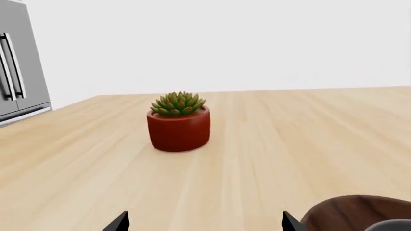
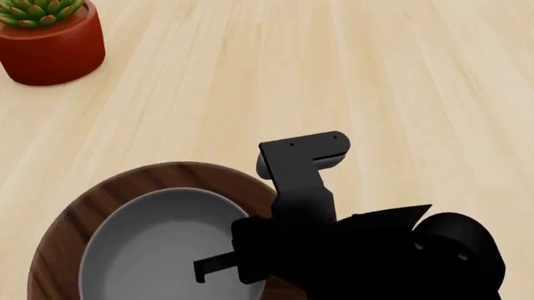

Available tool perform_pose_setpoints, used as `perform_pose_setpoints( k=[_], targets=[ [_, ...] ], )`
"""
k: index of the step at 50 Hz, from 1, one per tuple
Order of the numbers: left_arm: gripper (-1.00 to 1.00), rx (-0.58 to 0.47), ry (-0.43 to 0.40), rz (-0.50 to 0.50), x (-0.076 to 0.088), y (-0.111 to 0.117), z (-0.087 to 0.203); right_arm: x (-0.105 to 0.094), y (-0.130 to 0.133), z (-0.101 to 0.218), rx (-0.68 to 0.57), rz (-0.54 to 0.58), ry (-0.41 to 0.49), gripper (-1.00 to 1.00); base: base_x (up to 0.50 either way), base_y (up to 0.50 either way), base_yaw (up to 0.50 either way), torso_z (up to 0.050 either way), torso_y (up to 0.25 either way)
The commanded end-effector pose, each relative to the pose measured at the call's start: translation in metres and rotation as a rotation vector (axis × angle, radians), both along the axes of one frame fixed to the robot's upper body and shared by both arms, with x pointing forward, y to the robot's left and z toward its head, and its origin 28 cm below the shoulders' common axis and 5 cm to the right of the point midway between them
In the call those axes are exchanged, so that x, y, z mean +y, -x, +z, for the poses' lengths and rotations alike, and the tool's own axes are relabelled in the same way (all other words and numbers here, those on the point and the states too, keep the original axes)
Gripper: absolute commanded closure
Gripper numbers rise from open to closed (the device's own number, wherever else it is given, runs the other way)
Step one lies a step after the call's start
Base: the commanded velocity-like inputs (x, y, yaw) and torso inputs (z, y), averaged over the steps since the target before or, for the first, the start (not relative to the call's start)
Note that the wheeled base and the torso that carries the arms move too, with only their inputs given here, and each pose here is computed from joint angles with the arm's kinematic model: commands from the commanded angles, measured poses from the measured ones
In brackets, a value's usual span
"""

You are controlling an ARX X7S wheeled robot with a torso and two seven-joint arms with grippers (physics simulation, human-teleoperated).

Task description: Stack the bowls from largest to smallest.

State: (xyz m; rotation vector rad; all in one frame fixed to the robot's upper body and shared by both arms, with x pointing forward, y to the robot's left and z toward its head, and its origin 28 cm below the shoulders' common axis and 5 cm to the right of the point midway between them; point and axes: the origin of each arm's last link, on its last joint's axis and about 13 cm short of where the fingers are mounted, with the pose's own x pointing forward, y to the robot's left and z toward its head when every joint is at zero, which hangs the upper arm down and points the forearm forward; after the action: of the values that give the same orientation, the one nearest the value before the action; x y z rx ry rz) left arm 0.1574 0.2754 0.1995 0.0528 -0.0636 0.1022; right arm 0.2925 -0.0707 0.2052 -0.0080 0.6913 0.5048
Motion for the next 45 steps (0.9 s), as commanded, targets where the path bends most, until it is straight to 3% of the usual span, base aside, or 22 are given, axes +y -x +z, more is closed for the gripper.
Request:
perform_pose_setpoints(
  k=[1,10,11,36,45],
  targets=[
    [-1.0,-0.029,0.024,-0.001,0.001,-0.001,0.002,0.008,0.004,-0.002,0.009,0.062,-0.048,1.0,0.0,0.0,0.0,0.0,0.0],
    [-1.0,-0.028,0.026,-0.004,0.001,-0.001,0.001,0.009,0.009,0.01,-0.027,0.077,-0.061,1.0,0.0,0.0,0.0,0.0,0.0],
    [-1.0,-0.027,0.025,-0.004,0.001,-0.001,0.001,0.009,0.009,0.012,-0.034,0.076,-0.064,-1.0,0.0,0.0,0.0,0.0,0.0],
    [-1.0,-0.024,0.022,-0.012,0.0,-0.001,0.001,0.0,0.029,0.04,-0.2,0.041,-0.079,-1.0,0.0,0.0,0.0,0.0,0.0],
    [-1.0,-0.024,0.025,-0.009,0.0,0.0,0.002,-0.029,0.055,0.075,-0.336,-0.031,-0.112,-1.0,0.0,0.0,0.0,0.0,0.0]
  ],
)
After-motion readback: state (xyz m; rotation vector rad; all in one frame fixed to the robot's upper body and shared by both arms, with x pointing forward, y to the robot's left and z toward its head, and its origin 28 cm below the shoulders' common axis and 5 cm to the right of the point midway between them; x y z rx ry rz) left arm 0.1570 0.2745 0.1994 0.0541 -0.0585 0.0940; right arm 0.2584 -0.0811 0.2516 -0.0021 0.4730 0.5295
